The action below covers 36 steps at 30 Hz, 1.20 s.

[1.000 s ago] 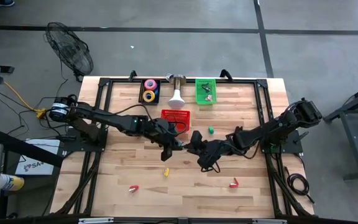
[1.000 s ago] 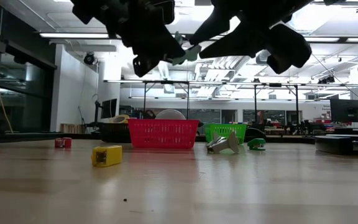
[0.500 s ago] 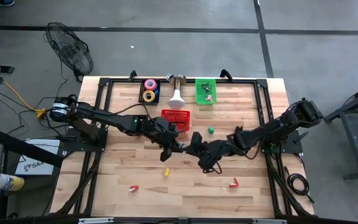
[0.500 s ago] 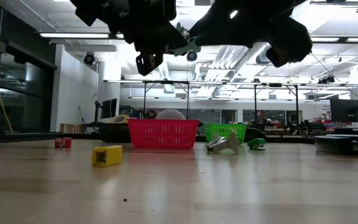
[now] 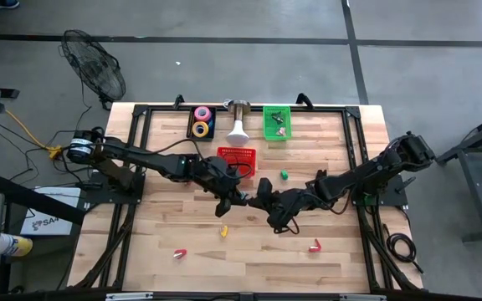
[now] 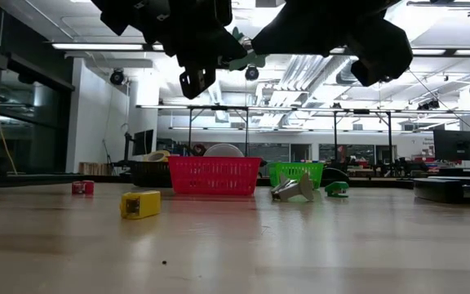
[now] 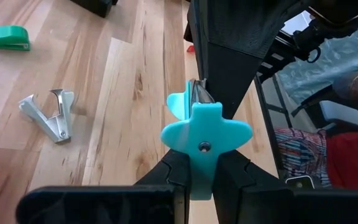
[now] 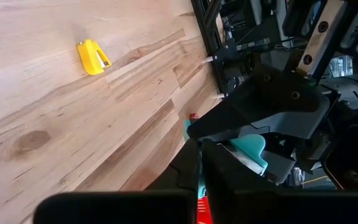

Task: Pick and place Stapler, Stapler remover, tape
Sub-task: Put the light blue staple remover into the green basket

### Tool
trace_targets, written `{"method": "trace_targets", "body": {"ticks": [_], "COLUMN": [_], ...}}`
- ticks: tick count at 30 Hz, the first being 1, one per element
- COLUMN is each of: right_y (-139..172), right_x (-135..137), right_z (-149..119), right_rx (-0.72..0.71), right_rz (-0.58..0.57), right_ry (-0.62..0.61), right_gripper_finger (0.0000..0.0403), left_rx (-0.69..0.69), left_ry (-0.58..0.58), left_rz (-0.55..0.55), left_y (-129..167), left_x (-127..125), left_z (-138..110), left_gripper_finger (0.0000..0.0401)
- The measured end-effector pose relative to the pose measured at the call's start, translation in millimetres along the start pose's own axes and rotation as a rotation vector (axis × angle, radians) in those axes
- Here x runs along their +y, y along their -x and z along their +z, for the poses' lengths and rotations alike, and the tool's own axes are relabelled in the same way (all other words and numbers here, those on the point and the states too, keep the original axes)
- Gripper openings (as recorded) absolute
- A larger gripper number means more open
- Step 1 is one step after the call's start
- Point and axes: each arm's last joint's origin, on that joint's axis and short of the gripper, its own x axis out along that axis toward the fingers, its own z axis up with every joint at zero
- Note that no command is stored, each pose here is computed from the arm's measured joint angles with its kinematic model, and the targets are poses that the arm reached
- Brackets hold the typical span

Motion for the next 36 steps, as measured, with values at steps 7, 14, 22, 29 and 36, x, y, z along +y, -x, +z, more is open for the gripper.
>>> {"method": "trace_targets", "body": {"ticks": [7,14,22,29,36], "right_y": [-0.2,-0.7,-0.9,-0.8,-1.3], "right_x": [0.7,1.4,1.7,5.5,9.2], "right_z": [-0.4,-1.8,-3.7,-9.3,-19.0], "right_rx": [0.003,0.020,0.070,0.160,0.270], "right_rz": [0.001,-0.002,-0.023,-0.021,-0.023], "right_ry": [-0.046,-0.091,-0.130,-0.184,-0.254], "right_gripper_finger": [0.0001,0.0000,0.0000,0.0000,0.0000], "left_rx": [-0.005,-0.032,-0.039,-0.028,-0.019], "left_ry": [0.013,0.005,0.013,0.026,0.027], "left_rz": [0.003,0.040,0.105,0.248,0.365], "left_y": [0.0,-0.1,0.3,1.7,3.5], "left_x": [-0.1,0.3,2.3,8.1,12.3], "left_z": [0.3,1.5,0.9,-3.8,-7.4], "left_gripper_finger": [0.0039,0.0091,0.0100,0.0101,0.0101]}}
